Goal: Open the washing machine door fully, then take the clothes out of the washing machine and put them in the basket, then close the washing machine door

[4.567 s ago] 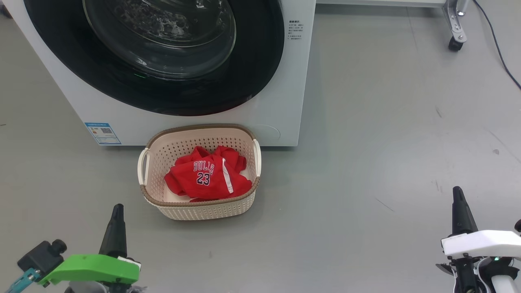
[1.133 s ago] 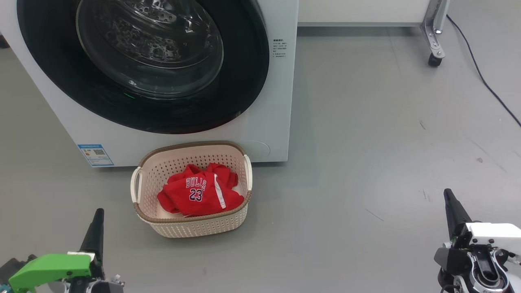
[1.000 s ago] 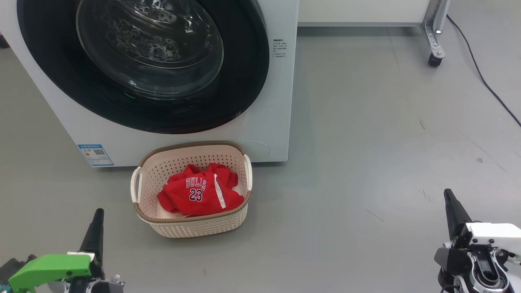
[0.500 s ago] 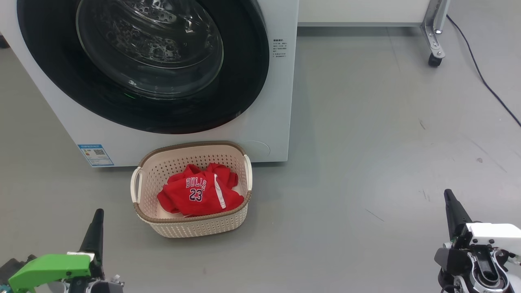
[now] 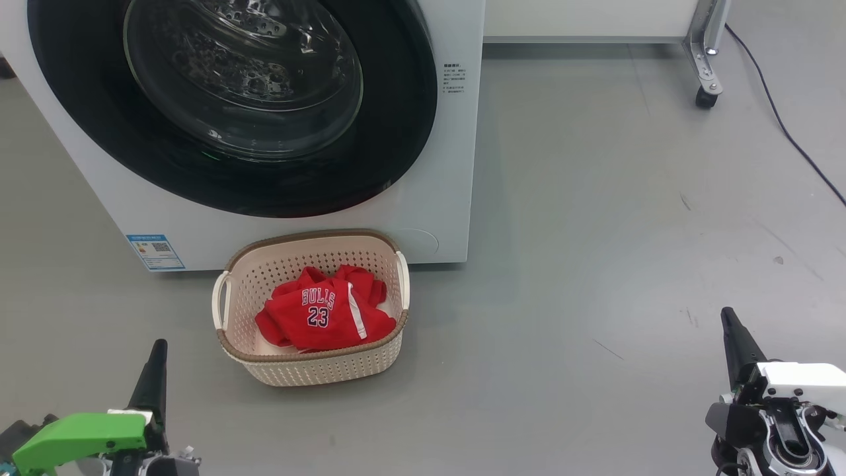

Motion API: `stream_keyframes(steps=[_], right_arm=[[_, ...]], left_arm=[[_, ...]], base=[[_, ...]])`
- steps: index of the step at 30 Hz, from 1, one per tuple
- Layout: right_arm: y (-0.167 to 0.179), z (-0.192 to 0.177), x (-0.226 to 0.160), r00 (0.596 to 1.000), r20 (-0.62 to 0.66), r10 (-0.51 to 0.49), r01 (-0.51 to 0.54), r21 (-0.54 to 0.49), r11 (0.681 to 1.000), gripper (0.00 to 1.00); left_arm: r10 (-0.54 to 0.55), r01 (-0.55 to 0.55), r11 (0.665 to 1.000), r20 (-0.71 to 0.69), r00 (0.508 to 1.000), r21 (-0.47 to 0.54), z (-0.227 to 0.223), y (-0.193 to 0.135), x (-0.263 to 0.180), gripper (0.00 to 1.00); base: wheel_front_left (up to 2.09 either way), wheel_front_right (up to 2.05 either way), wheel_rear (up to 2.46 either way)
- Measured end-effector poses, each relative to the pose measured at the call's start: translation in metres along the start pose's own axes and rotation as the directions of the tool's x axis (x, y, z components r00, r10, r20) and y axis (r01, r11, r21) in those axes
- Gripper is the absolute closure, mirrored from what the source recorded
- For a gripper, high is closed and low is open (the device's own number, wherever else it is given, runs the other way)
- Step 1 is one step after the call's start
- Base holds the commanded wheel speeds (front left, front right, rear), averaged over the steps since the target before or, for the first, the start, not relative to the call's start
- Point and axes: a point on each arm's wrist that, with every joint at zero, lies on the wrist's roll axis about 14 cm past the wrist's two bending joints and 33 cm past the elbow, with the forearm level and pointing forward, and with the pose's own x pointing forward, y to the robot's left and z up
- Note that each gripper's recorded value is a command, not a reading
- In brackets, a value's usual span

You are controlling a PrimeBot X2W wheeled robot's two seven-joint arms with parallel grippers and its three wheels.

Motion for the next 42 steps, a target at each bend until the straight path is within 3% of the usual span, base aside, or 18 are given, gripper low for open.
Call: stream_keyframes(steps=[42], right_arm=[[0.0002, 0.0004, 0.0001, 1.0, 0.002, 0.001, -0.001, 0.004, 1.0, 1.0]], left_arm=[[-0.001, 0.001, 1.0, 0.0, 1.0, -0.002, 0.0008, -0.0004, 0.0002, 1.0]], base=[[0.0, 0.0, 0.0]])
